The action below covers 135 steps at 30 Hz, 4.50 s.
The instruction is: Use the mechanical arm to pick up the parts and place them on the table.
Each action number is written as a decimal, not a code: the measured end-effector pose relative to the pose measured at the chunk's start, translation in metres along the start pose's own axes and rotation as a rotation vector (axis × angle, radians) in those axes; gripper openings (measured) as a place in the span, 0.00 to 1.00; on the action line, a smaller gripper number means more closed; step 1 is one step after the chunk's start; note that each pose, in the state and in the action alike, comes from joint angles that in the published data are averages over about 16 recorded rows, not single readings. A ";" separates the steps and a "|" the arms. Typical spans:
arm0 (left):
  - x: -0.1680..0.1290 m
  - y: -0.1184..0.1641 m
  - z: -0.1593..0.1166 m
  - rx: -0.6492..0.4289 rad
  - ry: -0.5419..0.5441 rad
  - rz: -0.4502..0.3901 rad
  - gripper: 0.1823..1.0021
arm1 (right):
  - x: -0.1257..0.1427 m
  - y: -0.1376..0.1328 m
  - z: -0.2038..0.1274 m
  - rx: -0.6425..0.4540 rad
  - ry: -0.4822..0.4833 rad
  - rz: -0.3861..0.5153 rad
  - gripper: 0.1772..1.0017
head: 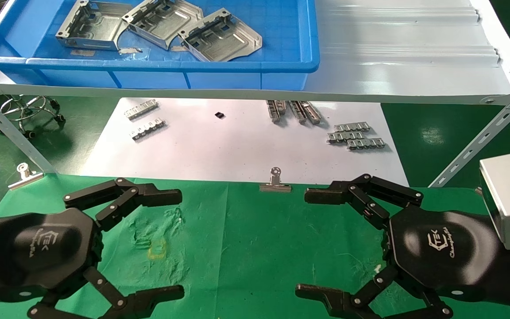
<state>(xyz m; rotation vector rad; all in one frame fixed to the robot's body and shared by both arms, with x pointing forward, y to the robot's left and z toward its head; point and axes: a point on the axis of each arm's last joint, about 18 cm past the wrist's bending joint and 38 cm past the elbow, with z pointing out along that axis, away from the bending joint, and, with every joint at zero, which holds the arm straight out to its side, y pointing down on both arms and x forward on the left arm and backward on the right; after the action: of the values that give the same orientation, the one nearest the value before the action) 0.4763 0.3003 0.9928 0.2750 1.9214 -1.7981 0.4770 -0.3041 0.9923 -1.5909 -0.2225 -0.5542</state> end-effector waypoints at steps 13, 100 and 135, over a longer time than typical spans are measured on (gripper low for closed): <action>0.000 0.000 0.000 0.000 0.000 0.000 1.00 | 0.000 0.000 0.000 0.000 0.000 0.000 1.00; -0.284 -0.073 0.110 -0.266 -0.680 0.155 0.59 | 0.000 0.000 0.000 0.000 0.000 0.000 0.02; -0.262 -0.118 0.064 -0.130 -0.586 0.206 0.11 | 0.000 0.000 0.000 0.000 0.000 0.000 0.02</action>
<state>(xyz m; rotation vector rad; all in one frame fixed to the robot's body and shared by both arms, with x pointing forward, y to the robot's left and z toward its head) 0.6600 0.2719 1.2211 -0.0924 1.5173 -1.4093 0.4771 -0.3041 0.9923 -1.5909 -0.2226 -0.5542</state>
